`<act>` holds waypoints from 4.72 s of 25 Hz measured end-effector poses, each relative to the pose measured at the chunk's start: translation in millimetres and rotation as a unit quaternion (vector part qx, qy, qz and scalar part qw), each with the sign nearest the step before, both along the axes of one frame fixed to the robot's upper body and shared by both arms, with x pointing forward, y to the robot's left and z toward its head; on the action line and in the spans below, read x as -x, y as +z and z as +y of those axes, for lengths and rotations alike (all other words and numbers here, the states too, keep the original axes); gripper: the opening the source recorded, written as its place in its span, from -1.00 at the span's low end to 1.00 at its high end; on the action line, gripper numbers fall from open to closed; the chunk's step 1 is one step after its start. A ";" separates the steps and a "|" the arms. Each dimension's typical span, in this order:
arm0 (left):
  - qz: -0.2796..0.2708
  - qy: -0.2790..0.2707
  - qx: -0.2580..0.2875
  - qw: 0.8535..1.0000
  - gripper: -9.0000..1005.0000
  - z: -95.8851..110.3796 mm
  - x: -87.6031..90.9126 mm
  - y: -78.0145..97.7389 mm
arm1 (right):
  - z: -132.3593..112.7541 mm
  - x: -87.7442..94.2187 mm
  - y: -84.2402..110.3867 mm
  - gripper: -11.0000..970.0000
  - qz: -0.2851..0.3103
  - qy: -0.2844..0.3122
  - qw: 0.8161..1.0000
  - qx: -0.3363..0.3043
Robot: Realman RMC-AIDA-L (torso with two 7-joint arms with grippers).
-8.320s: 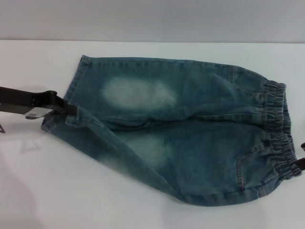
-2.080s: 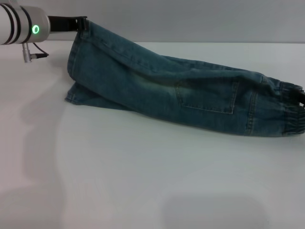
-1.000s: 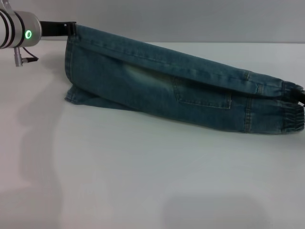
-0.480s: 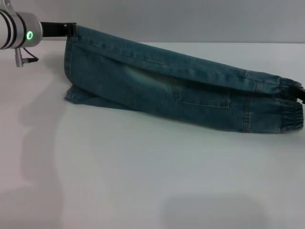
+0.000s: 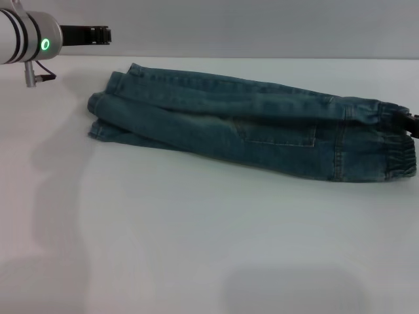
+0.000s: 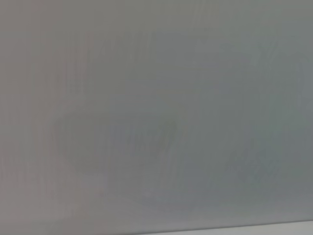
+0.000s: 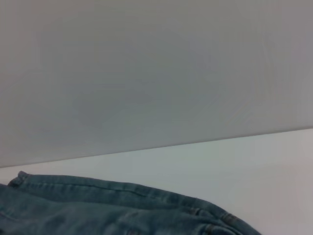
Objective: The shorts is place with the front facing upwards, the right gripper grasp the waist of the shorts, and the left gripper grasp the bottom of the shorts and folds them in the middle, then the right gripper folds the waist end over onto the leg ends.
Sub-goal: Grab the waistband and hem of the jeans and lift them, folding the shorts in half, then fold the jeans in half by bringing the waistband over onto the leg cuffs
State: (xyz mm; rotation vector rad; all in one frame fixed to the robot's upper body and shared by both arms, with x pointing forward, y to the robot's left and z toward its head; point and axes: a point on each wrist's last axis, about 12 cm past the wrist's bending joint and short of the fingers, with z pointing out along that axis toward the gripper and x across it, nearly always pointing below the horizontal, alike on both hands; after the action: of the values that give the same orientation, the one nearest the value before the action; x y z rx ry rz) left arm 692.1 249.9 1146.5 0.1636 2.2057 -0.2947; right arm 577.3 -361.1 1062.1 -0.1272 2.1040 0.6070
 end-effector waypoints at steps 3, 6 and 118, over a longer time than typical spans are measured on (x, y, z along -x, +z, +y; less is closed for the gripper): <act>-0.005 -0.008 -0.013 1.000 -0.64 -4.7 -0.4 -0.7 | 1.8 -1.0 0.4 -0.98 0.000 0.003 1.000 -0.001; -0.008 -0.012 -0.019 1.000 -0.44 -7.2 -0.7 -0.8 | 3.0 -1.7 1.0 -0.98 -0.001 0.006 1.000 -0.002; -0.030 -0.060 -0.025 0.997 0.68 -19.6 13.1 -12.8 | -21.1 -9.9 45.6 -0.04 0.220 -0.005 0.976 0.013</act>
State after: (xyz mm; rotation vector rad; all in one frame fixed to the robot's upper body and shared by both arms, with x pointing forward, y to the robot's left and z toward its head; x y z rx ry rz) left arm 679.1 230.3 1133.7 0.3288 2.1488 -0.2966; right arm 587.2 -382.2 1107.7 0.0052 2.5378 0.6462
